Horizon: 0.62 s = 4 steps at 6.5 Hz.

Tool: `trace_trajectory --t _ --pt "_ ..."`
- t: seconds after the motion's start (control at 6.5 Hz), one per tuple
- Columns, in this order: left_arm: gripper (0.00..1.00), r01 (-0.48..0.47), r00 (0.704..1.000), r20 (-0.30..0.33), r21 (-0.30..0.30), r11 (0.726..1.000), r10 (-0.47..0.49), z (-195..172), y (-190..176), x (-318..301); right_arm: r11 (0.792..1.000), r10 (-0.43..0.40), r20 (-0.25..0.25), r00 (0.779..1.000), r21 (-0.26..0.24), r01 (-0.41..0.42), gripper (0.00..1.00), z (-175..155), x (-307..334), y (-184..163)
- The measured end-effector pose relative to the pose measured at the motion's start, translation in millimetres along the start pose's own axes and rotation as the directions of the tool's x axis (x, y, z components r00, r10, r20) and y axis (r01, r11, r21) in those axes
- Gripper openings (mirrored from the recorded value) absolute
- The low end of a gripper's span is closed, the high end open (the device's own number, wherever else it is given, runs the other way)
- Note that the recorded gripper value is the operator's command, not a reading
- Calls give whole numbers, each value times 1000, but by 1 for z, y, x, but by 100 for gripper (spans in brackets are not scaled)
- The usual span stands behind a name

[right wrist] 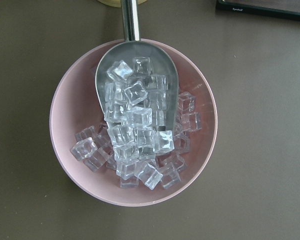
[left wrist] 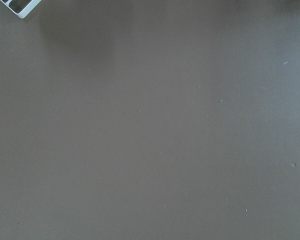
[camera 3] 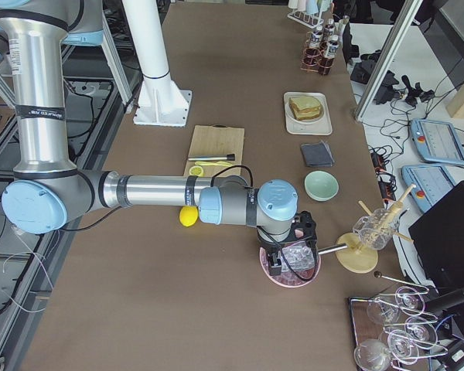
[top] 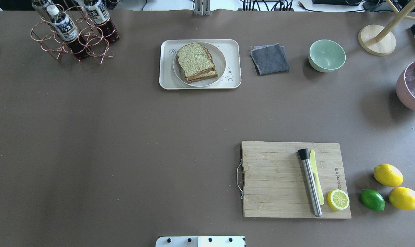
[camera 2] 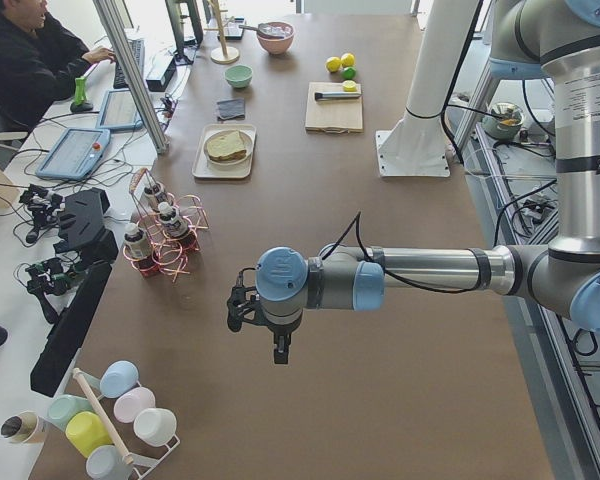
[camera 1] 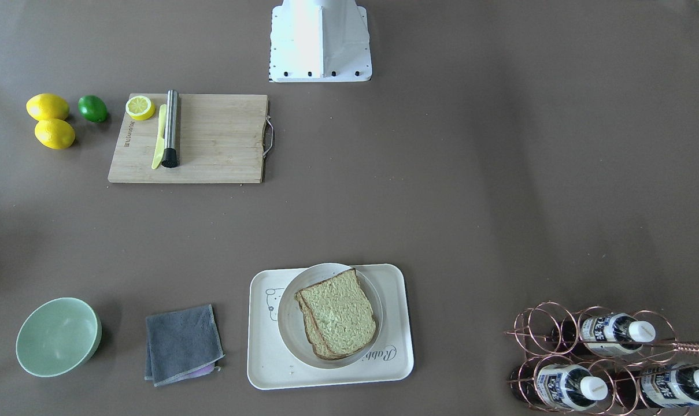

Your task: Make sandwich and place on tray

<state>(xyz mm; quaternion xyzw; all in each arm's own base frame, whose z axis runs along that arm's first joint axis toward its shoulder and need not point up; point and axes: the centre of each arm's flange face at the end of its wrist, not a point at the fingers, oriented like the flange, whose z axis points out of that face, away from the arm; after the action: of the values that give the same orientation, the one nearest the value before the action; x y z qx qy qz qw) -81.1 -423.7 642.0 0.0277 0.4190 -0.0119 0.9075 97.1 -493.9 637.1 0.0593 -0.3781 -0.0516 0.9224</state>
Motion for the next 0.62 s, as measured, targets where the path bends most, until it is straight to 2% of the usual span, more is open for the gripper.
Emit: trace_trajectory --t 0.62 --pt "97 -12 1000 10 19 1000 12 -9 -8 7 1000 8 -1 1000 5 -8 100 -2 1 5"
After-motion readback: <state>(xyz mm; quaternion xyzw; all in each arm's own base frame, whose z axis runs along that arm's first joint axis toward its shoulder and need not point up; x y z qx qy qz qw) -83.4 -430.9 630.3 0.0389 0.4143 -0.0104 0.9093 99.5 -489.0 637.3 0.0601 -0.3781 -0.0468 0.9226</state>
